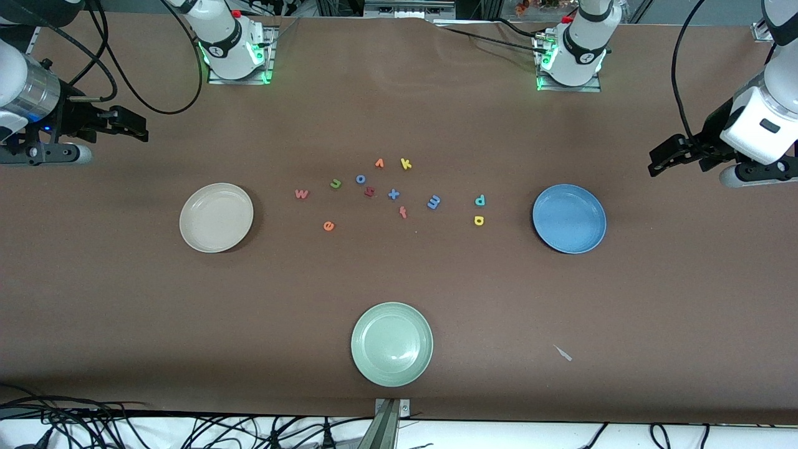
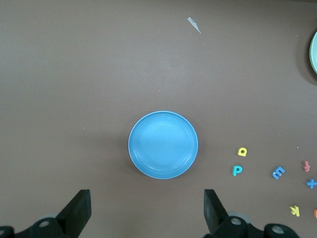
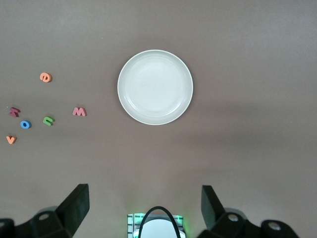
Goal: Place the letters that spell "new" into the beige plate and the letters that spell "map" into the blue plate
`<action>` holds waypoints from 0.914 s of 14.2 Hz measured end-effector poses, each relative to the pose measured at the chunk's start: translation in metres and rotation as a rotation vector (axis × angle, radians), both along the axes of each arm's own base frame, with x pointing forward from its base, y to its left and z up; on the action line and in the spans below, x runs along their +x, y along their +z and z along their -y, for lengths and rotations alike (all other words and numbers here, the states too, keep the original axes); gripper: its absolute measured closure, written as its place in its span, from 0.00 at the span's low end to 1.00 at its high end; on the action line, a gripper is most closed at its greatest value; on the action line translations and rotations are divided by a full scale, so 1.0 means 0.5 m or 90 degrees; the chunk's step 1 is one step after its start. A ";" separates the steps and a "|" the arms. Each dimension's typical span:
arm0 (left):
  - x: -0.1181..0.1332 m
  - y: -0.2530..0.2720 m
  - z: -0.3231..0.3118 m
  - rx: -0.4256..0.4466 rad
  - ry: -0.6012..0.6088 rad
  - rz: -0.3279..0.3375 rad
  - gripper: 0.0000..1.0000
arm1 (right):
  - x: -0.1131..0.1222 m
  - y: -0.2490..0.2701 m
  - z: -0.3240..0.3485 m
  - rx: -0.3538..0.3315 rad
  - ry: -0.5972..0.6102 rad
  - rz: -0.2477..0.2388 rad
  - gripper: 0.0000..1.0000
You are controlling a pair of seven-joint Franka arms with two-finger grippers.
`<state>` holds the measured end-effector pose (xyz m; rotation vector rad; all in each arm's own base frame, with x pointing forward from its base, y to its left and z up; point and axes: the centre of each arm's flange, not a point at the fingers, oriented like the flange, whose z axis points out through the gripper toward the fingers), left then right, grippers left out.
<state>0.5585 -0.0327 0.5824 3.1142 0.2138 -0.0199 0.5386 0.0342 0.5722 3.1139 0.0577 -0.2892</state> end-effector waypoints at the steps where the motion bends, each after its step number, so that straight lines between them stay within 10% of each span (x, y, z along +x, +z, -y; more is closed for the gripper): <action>1: -0.001 -0.001 0.000 0.000 0.000 -0.002 0.00 | 0.000 0.000 0.000 0.000 0.000 0.000 0.00; 13: -0.004 0.002 -0.006 0.001 0.002 -0.011 0.00 | 0.002 -0.002 0.012 0.001 -0.007 -0.001 0.00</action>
